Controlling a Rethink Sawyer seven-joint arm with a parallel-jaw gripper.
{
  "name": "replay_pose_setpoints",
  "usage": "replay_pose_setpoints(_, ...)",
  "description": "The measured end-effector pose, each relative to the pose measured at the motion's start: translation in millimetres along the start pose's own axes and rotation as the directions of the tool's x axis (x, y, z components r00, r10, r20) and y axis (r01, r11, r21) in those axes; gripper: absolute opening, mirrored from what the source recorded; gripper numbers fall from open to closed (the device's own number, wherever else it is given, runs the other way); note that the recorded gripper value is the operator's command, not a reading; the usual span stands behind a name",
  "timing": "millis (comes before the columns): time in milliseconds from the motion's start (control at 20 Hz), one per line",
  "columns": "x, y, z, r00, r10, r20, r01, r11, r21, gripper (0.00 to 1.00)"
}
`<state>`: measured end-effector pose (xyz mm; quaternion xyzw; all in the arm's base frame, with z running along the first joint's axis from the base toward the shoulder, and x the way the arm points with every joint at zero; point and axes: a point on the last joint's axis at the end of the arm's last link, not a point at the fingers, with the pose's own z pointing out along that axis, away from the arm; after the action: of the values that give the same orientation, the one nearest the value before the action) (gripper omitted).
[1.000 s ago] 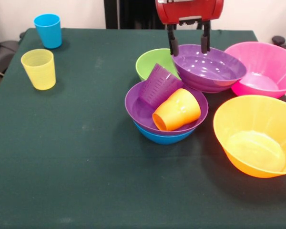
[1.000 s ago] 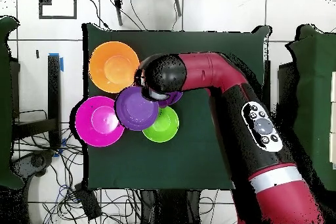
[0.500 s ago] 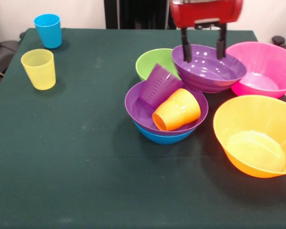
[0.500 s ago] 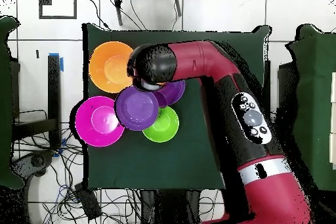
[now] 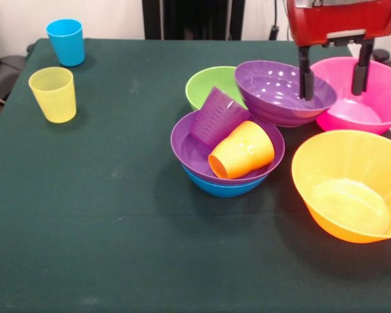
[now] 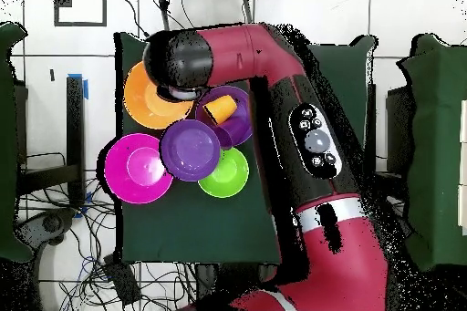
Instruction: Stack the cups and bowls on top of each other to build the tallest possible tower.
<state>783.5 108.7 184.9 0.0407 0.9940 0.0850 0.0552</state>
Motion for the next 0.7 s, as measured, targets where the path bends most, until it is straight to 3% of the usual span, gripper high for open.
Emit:
replay_pose_setpoints(450, -3.9, -13.6, 7.7, 0.9997, 0.017, 0.02, -0.017, 0.9997, 0.018, 1.0)
replay_pose_setpoints(700, -7.1, -23.0, 15.0, 0.9966, 0.025, 0.079, -0.026, 0.9996, 0.012, 1.0)
